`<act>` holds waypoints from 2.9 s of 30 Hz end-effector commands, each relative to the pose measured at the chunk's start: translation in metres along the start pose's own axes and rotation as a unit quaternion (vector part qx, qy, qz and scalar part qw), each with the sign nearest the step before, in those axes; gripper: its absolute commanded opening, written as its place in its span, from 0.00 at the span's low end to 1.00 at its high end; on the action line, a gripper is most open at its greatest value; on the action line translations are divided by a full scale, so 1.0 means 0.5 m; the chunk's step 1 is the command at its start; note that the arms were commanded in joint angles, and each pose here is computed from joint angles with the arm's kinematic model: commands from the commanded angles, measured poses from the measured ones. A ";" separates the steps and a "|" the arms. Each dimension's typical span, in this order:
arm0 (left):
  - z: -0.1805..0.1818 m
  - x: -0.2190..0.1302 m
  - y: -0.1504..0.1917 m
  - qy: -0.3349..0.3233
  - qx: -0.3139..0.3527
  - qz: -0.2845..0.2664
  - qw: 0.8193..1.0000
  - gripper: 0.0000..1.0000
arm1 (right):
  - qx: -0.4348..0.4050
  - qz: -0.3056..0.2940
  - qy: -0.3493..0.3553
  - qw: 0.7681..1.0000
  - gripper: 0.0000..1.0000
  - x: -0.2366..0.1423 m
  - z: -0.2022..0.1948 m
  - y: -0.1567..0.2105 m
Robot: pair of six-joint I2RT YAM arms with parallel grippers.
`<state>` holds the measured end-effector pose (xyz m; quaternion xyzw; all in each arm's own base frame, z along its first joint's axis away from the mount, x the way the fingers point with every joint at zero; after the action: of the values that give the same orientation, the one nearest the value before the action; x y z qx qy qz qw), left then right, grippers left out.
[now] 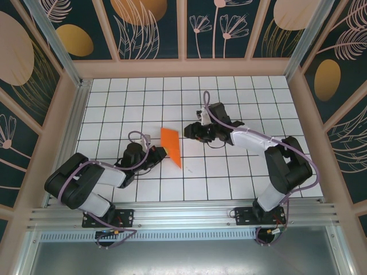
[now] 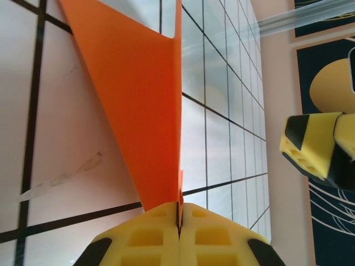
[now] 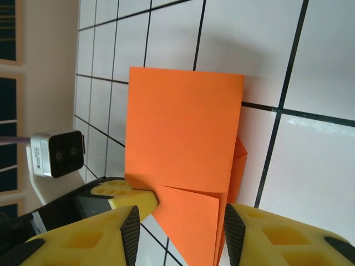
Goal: Fold a paper plane with a square sheet of paper (pick it up from the middle)
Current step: Place the paper at the center of the table, then fold the wing for the fifth time at the center of the table.
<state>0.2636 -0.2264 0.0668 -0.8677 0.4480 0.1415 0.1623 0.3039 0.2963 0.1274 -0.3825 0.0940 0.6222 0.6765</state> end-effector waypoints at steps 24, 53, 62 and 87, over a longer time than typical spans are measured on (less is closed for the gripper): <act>0.058 0.009 -0.003 -0.082 0.016 0.000 0.997 0.01 | -0.034 0.124 0.057 0.990 0.12 0.171 -0.028 0.123; -0.026 0.023 -0.008 0.008 -0.016 0.008 1.000 0.25 | -0.018 0.163 0.166 0.972 0.23 0.183 -0.131 0.197; 0.003 0.029 -0.011 -0.024 -0.033 0.003 0.999 0.16 | -0.095 0.163 0.241 0.952 0.22 0.181 -0.158 0.217; 0.077 0.042 -0.037 -0.170 0.020 -0.009 0.985 0.08 | -0.054 0.058 0.078 0.994 0.20 0.128 0.036 0.082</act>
<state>0.2865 -0.2213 0.0355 -0.8463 0.4149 0.2539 0.2170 0.2697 0.3498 0.0521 -0.4748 0.1660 0.6393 0.5816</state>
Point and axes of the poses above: each hand's point on the last joint's axis, 136 mm out from that joint toward the fingers, its own x axis out along the fingers, its own z axis along the line the jaws close on, y = z × x, the point moved 1 cm from there along -x, back along the fingers, and after that the axes turned 7 degrees about -x, right-handed, at the moved point
